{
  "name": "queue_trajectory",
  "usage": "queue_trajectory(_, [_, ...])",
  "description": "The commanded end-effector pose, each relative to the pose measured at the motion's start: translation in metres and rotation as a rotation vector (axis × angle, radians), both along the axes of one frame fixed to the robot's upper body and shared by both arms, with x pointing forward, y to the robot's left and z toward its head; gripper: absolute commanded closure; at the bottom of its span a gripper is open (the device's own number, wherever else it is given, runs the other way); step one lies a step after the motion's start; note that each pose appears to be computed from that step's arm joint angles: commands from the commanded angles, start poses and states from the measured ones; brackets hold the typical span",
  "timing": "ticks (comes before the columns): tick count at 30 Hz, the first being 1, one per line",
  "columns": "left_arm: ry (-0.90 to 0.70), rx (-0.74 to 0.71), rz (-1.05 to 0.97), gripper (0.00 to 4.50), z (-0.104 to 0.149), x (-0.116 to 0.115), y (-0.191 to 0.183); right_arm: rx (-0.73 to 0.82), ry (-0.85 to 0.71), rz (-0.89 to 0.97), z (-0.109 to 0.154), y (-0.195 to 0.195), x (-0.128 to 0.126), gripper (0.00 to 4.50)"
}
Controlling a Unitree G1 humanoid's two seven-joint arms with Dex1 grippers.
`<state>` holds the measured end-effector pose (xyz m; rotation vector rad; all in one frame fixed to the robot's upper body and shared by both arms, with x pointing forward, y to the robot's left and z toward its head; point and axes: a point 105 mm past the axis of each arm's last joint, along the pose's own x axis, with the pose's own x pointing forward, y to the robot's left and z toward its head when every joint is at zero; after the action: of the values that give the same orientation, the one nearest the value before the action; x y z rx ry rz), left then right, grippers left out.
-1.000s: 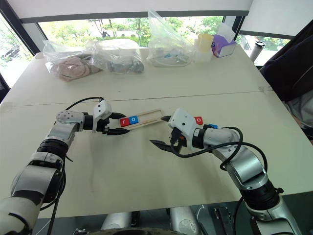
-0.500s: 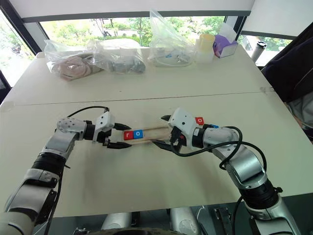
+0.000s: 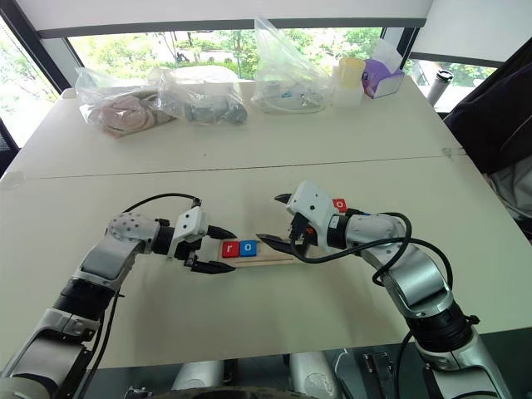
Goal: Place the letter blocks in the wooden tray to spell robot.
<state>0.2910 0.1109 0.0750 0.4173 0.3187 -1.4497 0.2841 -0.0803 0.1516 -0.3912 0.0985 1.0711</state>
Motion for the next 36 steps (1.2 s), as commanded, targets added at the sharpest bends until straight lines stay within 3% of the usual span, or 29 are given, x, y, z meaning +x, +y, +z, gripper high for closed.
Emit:
queue_trajectory(1, [0.036, 0.03, 0.01, 1.37, -0.012, -0.005, 0.001, 0.02, -0.051, 0.022, 0.012, 0.004, 0.0, 0.0])
queue_trajectory(9, [0.052, 0.04, 0.047, 1.37, -0.015, -0.003, 0.005, 0.024, -0.051, 0.029, 0.012, 0.006, 0.0, 0.0])
queue_trajectory(11, [0.063, 0.037, 0.059, 0.34, -0.015, -0.002, 0.006, 0.024, -0.05, 0.029, 0.012, 0.006, 0.0, 0.0])
queue_trajectory(12, [0.064, 0.04, 0.065, 0.04, -0.015, -0.001, 0.007, 0.024, -0.051, 0.029, 0.012, 0.006, 0.0, 0.0])
queue_trajectory(24, [0.076, 0.092, 0.157, 0.04, -0.014, -0.01, 0.047, 0.057, -0.051, -0.008, 0.013, 0.008, 0.009, 0.0])
queue_trajectory(30, [0.089, 0.134, 0.24, 0.04, -0.012, -0.02, 0.082, 0.021, -0.041, -0.184, 0.002, -0.006, 0.031, 0.0])
queue_trajectory(36, [0.084, 0.114, 0.324, 0.04, -0.006, -0.021, 0.101, 0.087, 0.02, -0.354, -0.002, -0.009, 0.042, 0.0])
